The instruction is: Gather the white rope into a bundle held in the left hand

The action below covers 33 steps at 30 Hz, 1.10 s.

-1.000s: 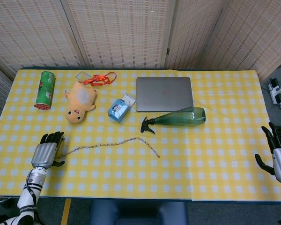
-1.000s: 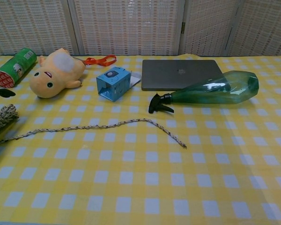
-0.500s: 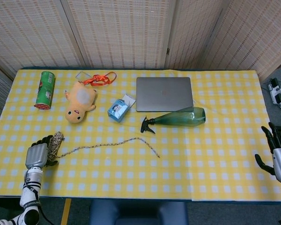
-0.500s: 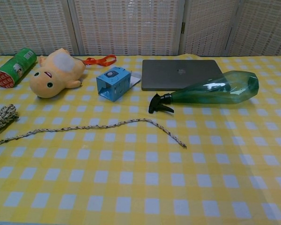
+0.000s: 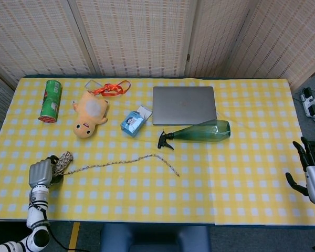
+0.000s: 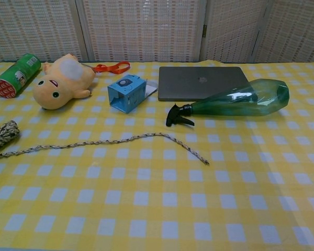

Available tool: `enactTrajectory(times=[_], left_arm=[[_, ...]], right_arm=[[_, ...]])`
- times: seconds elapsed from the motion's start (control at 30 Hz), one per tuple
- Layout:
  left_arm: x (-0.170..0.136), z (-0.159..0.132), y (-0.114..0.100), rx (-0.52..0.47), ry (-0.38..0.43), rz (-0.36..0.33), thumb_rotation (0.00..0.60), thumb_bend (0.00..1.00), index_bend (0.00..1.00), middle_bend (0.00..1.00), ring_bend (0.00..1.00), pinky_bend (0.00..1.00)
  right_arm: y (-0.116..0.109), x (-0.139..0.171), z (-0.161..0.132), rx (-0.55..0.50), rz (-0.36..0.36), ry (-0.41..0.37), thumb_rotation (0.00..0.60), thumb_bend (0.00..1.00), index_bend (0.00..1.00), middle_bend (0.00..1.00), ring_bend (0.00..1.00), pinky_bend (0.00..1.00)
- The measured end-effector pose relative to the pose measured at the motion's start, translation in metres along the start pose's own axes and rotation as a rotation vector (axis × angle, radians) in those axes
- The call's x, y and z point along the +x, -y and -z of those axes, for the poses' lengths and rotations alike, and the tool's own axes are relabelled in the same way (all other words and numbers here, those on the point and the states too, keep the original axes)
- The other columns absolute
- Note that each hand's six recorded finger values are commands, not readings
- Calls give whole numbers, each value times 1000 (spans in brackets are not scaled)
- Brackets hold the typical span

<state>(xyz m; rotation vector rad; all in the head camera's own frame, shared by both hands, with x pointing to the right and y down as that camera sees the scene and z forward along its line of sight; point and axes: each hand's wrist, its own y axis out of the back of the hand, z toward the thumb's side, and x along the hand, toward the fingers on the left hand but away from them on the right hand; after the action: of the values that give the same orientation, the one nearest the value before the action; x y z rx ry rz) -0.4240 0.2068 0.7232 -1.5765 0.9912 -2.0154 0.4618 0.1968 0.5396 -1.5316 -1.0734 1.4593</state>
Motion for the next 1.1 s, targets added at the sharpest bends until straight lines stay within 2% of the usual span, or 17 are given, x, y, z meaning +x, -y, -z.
enactTrajectory(times=[0.2, 0.27, 0.37, 0.47, 0.7, 0.97, 1.1], left_arm=[[-2, 7, 3, 1, -8, 3, 600, 307, 364, 406, 401, 481], [-1, 9, 3, -4, -10, -1, 600, 331, 398, 423, 425, 514], [0, 9, 0, -18, -7, -27, 600, 400, 516, 533, 518, 626], [0, 7, -5, -41, 10, -70, 600, 448, 598, 612, 581, 677], [-2, 2, -22, -51, 59, -143, 600, 475, 634, 646, 609, 721], [-14, -22, -55, -46, 176, -198, 600, 479, 634, 647, 610, 721], [-26, -43, -74, -56, 248, -216, 600, 479, 630, 647, 609, 721]], right_arm=[[1, 0, 1, 0, -4, 4, 600, 369, 0, 10, 122, 64], [1, -1, 0, -1, -4, 3, 600, 369, 0, 10, 122, 64], [1, -2, -1, -1, -3, -2, 600, 369, 0, 11, 123, 64], [0, -2, -3, 0, -1, -6, 600, 370, 0, 13, 125, 64], [-2, -5, -6, 0, 4, -18, 600, 369, 0, 20, 136, 64], [-10, -17, -33, -25, -1, -122, 600, 370, 1, 75, 182, 101], [-8, -26, -62, -56, -38, -198, 600, 369, 68, 118, 215, 139]])
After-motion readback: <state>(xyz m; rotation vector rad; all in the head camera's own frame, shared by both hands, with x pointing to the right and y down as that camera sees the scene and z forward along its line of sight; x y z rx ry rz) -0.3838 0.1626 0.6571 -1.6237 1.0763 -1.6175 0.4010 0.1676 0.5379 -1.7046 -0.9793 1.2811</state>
